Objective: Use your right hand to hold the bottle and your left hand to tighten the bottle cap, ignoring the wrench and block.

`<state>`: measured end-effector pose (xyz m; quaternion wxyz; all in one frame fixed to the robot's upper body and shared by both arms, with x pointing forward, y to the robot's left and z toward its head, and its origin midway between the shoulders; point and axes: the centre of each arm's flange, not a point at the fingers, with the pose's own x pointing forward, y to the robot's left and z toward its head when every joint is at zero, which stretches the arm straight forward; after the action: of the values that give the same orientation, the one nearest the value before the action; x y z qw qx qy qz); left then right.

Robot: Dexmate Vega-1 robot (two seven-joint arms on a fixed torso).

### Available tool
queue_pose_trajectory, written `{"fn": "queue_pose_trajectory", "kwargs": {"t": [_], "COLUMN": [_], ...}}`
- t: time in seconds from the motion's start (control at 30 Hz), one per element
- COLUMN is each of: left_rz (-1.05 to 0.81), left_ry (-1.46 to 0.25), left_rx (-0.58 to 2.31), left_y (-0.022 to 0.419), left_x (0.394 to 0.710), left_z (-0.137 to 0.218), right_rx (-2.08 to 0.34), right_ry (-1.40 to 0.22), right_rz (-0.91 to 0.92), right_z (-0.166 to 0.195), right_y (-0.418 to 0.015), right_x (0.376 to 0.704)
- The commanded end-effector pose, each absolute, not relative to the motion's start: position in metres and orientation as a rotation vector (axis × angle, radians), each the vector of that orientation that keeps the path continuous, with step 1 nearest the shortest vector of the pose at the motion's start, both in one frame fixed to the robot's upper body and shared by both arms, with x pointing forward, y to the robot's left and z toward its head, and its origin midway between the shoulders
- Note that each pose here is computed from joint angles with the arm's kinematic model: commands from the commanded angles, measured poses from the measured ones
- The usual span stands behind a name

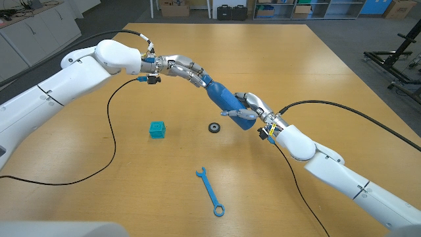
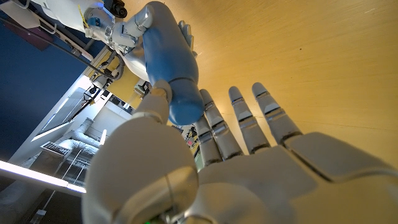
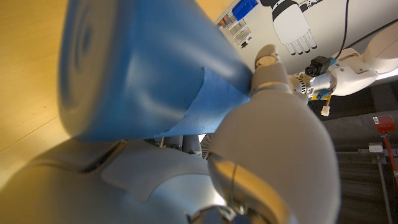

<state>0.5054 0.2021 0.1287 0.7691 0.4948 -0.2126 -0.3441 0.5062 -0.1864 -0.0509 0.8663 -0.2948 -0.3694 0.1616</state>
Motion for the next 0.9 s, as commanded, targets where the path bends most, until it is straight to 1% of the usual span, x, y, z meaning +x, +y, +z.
{"fn": "queue_pose_trajectory", "kwargs": {"t": [0.03,0.27,0.47,0.9], "left_rz": [-0.714,-0.665,-0.636,-0.628], "left_ry": [-0.545,-0.65,-0.718,-0.698], "left_rx": [1.05,1.067,1.069,1.115], "left_y": [0.196,0.185,0.18,0.193], "left_x": [0.499,0.489,0.479,0.483], "left_z": [0.124,0.122,0.125,0.127], "right_rx": [-0.53,-0.551,-0.517,-0.459], "right_ry": [-0.747,-0.738,-0.738,-0.716], "right_rz": [0.431,0.489,0.523,0.585], "right_z": [-0.058,-0.053,-0.049,-0.037], "right_y": [-0.18,-0.17,-0.169,-0.17], "right_x": [0.51,0.51,0.512,0.516]}}
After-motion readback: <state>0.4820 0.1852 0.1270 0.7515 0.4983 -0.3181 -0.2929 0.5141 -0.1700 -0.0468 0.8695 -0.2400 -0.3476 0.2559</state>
